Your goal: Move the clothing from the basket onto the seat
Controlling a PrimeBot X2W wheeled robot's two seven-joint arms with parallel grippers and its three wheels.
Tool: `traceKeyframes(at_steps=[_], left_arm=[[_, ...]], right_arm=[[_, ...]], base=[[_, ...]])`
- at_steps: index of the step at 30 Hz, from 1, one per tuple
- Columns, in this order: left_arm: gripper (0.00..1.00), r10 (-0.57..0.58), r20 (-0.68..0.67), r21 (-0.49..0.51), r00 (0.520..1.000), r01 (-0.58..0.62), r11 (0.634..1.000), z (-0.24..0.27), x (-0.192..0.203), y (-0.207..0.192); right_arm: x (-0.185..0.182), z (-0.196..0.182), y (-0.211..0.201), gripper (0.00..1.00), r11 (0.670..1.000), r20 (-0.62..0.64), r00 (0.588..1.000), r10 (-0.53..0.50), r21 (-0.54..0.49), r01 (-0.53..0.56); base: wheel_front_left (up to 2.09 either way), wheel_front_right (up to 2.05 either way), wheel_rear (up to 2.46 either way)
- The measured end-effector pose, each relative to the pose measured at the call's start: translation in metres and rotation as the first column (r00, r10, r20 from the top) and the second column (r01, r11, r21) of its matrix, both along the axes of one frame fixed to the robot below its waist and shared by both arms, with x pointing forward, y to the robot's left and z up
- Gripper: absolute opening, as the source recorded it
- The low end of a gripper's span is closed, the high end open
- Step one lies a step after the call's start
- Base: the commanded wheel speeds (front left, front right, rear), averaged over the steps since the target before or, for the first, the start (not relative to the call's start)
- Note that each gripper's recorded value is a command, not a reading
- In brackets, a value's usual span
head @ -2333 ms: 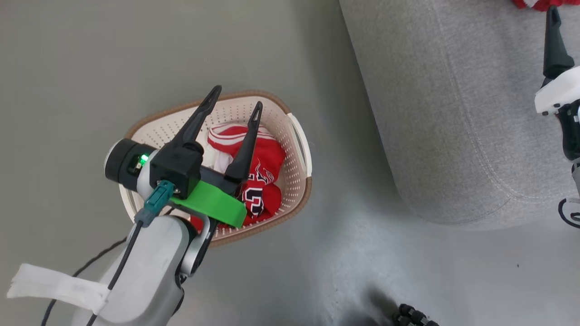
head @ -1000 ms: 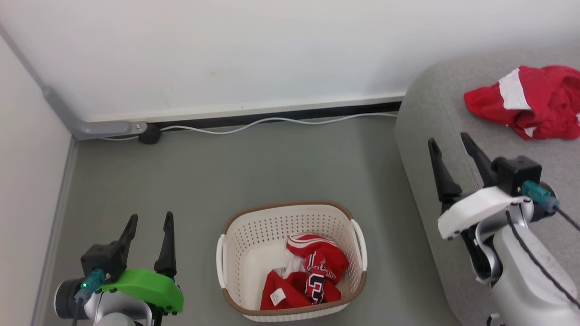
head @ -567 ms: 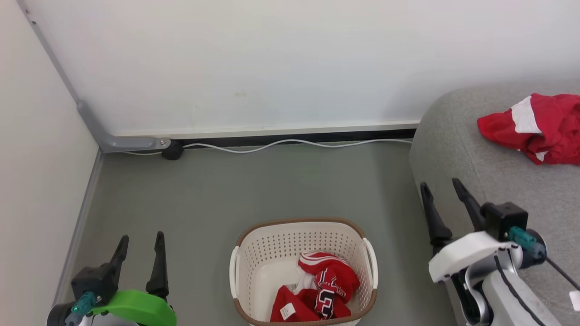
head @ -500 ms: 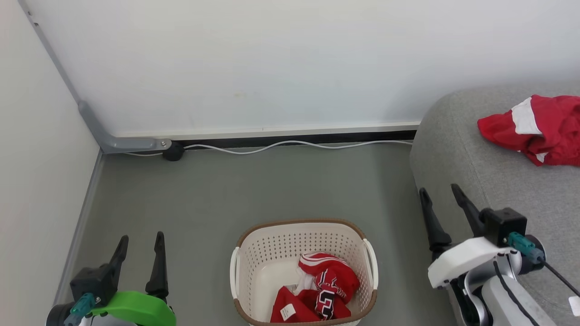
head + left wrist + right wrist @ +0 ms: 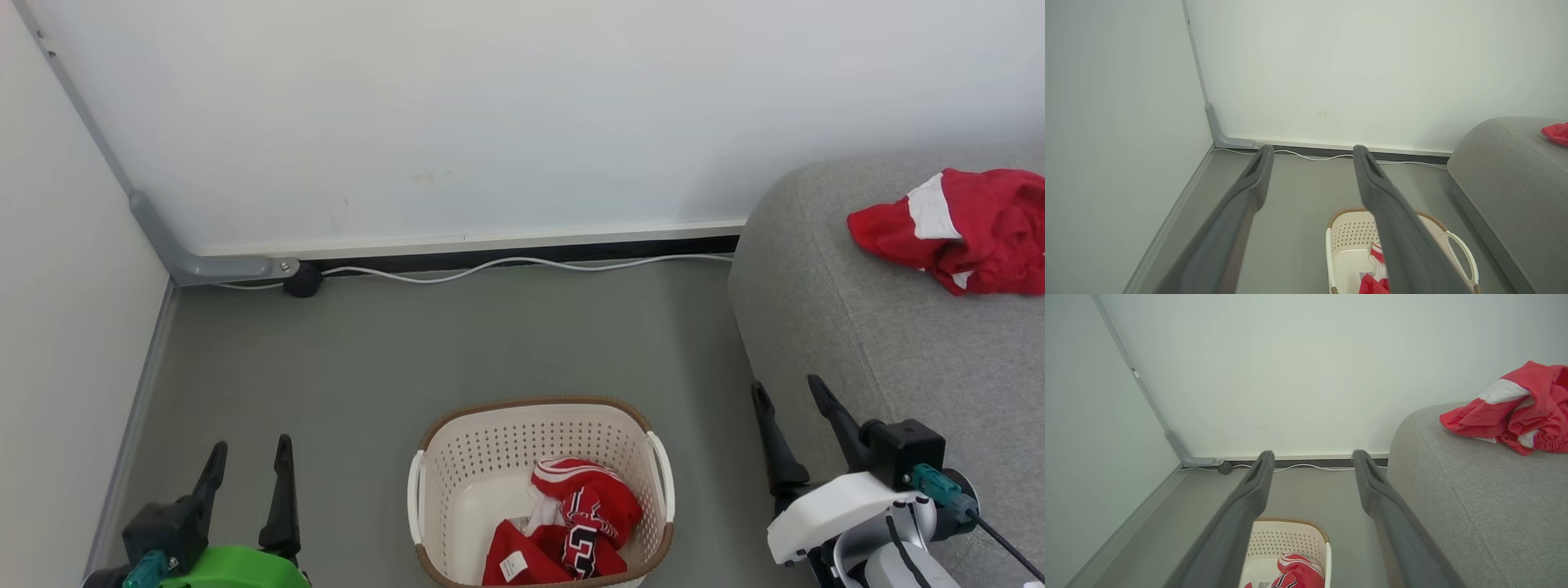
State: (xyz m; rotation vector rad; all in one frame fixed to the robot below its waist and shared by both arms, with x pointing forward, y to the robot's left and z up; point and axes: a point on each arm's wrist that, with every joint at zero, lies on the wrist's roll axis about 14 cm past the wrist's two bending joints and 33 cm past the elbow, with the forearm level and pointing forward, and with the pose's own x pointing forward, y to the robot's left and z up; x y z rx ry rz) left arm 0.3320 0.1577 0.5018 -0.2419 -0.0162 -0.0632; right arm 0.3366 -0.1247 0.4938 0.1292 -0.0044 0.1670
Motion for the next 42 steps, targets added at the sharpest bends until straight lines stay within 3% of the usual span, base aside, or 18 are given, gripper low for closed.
traceKeyframes(at_steps=[30,42], left_arm=[[1.00,-0.006,-0.025,0.018,1.000,0.007,1.000,-0.009,-0.001,-0.003],[1.00,-0.140,-0.070,0.034,0.988,0.143,0.989,-0.024,0.012,-0.039]], right_arm=[[-0.004,0.006,-0.008,1.00,0.999,0.015,0.999,-0.033,0.015,0.033],[0.019,0.014,-0.024,1.00,0.997,0.039,0.997,-0.072,0.006,0.072]], base=[[0.00,0.00,0.00],[0.00,0.00,0.00]])
